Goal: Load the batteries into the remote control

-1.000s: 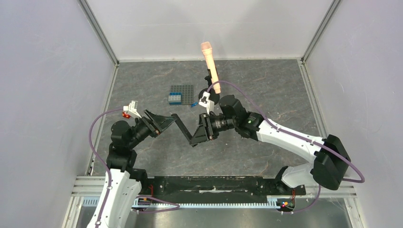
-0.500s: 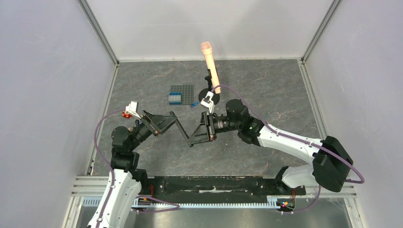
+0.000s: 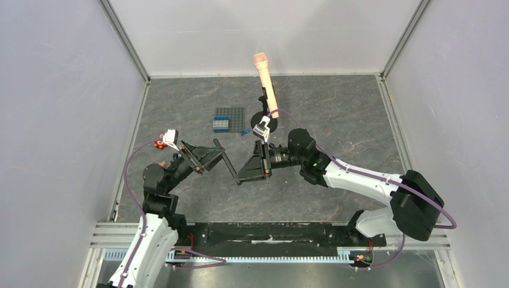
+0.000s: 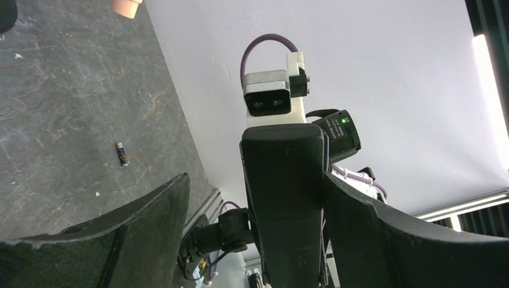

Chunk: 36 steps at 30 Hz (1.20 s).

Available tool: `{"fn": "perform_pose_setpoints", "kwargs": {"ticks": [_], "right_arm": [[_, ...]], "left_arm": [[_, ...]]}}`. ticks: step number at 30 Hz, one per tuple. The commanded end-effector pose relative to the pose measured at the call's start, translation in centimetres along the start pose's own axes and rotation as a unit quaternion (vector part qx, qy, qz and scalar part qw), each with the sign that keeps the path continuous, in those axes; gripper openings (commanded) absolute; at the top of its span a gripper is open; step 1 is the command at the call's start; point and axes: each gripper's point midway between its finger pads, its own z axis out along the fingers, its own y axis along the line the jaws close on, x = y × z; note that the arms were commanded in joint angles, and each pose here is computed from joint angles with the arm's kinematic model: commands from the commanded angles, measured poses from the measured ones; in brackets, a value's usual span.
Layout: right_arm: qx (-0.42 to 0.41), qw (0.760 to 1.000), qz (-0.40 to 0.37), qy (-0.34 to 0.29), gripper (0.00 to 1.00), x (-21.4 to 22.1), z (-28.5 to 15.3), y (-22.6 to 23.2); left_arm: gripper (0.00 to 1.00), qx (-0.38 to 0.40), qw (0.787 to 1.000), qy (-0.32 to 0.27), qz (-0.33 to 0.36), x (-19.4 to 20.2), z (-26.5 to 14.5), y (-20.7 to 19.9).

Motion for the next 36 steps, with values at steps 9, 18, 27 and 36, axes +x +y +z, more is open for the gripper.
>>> {"fn": "perform_pose_setpoints", "kwargs": {"ticks": [9,18,27,36], "right_arm": [[-0.037,0.999,-0.001,0.010,0.16,0.2,0.5,0.7],[-0.054,0.998,0.034,0.013,0.16,0.2,0.7,0.4],[-0.045,0.999,0.029,0.003,0.34,0.2,0.5,-0.2],[0.031,0.996,-0.060,-0.055,0.80,-1.7,0.2,-1.9]], "left_arm": [[0.72,0.011,0.999,-0.027,-0.041,-0.2,0.3,0.2],[0.30,0.009,0.998,-0.018,-0.052,0.6,0.2,0.6],[0.02,-0.011,0.998,-0.031,-0.061,0.4,-0.1,1.2],[0.02,-0.118,0.988,-0.062,-0.072,-0.6,-0.7,2.8]]}}
